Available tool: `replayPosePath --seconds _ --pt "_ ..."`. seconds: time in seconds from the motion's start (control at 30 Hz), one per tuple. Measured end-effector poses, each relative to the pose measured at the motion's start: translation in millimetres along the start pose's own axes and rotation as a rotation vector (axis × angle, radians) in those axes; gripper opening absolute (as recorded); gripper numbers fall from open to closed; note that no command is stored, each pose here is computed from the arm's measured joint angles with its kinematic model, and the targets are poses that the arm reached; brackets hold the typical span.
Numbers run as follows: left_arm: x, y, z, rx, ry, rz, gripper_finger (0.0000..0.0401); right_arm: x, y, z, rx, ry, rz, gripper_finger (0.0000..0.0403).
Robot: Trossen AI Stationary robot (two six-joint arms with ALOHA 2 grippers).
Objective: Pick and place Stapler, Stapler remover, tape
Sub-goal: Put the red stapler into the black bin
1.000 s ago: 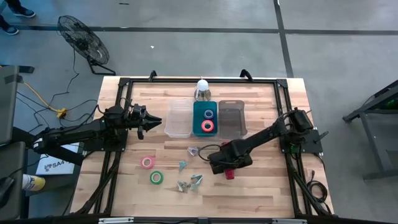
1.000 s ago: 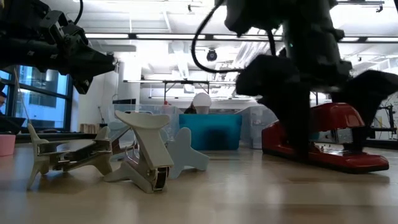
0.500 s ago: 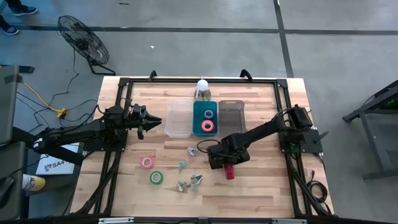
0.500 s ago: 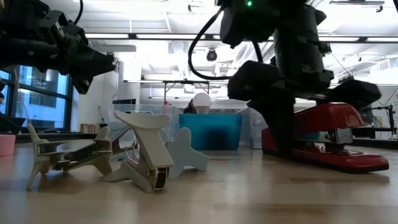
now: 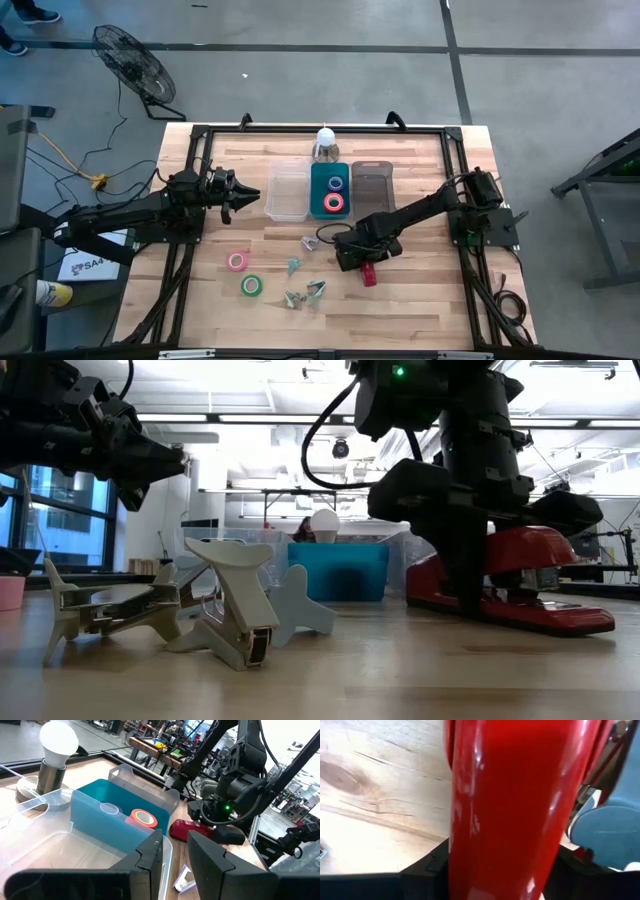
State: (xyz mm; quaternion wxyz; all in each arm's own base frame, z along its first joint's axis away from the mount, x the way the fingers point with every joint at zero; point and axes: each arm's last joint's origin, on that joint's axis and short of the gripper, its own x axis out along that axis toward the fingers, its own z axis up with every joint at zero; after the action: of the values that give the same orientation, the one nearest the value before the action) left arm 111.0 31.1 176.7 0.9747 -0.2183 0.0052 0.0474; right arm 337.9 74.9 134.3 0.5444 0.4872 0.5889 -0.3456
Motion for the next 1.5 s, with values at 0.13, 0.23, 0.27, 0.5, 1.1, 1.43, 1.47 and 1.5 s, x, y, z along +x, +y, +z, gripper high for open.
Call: replayPosePath --seconds 0.13,0.23,0.27,0.5,1.1,1.43,1.47,1.5 --pt "0 0 0 0.000 0.000 0.000 0.0089 0 0 0 -0.007 0.006 0.000 0.0190" --pt "0 0 0 0.000 0.000 0.000 0.0089 0 0 0 -0.014 0.017 0.001 0.0190" --pt "0 0 0 0.000 0.000 0.000 0.0089 -1 1 -1 -0.017 0.018 0.001 0.0190" --pt "0 0 0 0.000 0.000 0.000 0.0089 -9 10 -3 -0.089 0.003 0.004 0.0190" --pt "0 0 0 0.000 0.000 0.000 0.0089 -66 48 -7 -0.191 -0.067 0.122 0.0190" --pt "0 0 0 0.000 0.000 0.000 0.0089 -126 48 2 -0.223 -0.148 0.010 0.0190" --pt "0 0 0 0.000 0.000 0.000 0.0089 -129 47 4 -0.223 -0.154 0.002 0.0190" --pt "0 0 0 0.000 0.000 0.000 0.0089 -133 46 6 -0.225 -0.159 -0.008 0.0190"
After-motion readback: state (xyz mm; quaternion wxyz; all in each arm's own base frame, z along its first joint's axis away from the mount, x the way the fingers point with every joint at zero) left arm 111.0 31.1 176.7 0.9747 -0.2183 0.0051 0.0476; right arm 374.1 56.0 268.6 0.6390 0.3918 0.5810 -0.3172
